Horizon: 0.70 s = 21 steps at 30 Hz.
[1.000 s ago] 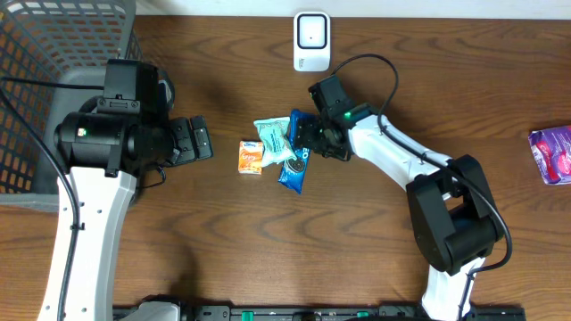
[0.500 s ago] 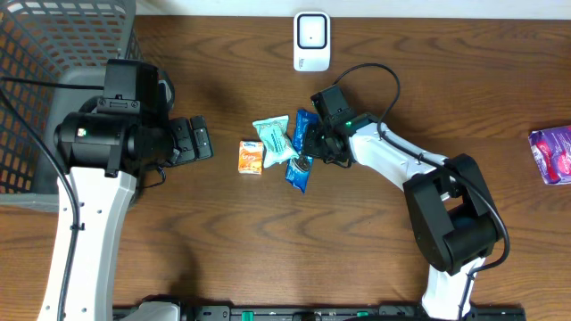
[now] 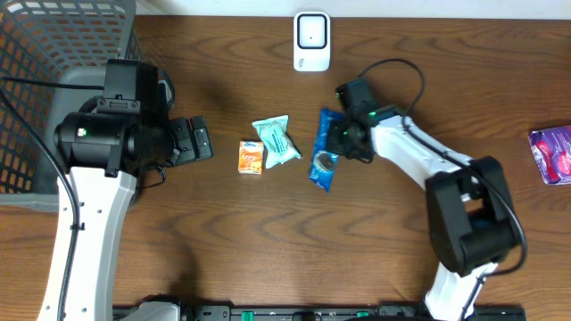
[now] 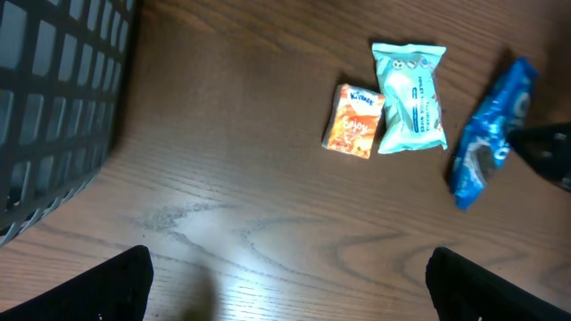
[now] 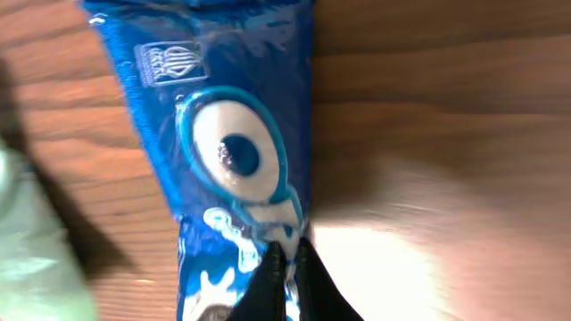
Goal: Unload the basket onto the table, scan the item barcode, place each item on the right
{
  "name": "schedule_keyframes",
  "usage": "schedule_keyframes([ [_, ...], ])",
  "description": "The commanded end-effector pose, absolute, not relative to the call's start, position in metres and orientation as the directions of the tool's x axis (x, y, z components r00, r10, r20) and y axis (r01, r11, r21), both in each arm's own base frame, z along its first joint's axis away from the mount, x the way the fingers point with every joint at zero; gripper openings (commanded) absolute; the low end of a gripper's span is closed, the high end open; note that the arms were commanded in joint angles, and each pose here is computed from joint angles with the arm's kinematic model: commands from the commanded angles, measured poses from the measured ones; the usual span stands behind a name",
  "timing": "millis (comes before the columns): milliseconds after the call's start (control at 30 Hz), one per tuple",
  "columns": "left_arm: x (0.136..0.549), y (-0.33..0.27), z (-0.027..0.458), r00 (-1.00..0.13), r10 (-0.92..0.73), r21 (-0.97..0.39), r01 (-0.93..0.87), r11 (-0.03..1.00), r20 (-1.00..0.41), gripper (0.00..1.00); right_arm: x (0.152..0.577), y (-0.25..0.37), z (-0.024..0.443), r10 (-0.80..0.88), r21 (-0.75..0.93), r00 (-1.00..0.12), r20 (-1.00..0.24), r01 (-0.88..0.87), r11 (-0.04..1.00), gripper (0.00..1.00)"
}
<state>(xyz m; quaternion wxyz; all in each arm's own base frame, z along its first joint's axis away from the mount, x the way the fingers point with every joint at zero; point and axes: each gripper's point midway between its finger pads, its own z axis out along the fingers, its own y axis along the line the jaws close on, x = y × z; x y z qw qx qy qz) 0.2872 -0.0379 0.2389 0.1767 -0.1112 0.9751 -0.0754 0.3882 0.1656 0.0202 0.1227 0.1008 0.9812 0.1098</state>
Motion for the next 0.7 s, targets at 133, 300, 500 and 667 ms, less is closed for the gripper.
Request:
schedule_keyframes([
  [133,0.289,-0.036,0.245,-0.908,-0.234,-0.182,-0.180,0.967,-0.348,0.98,0.395,0.124,0.090,0.192,0.080,-0.880,-0.434,0.175,0.981,0.01],
  [300,0.289,-0.036,0.245,-0.908,-0.234,-0.182,-0.180,0.967,-0.348,0.98,0.389,0.135,0.097,0.149,0.064,-0.879,-0.453,0.135,0.989,0.28],
  [500,0.289,-0.036,0.245,-0.908,-0.234,-0.182,-0.179,0.967,-0.348,0.98,0.377,0.165,0.076,0.084,0.065,-0.912,-0.401,0.063,0.996,0.81],
  [667,0.289,-0.036,0.245,-0.908,-0.234,-0.182,-0.180,0.967,-0.348,0.98,0.365,0.187,0.046,0.065,0.045,-0.935,-0.348,0.053,0.998,0.91],
])
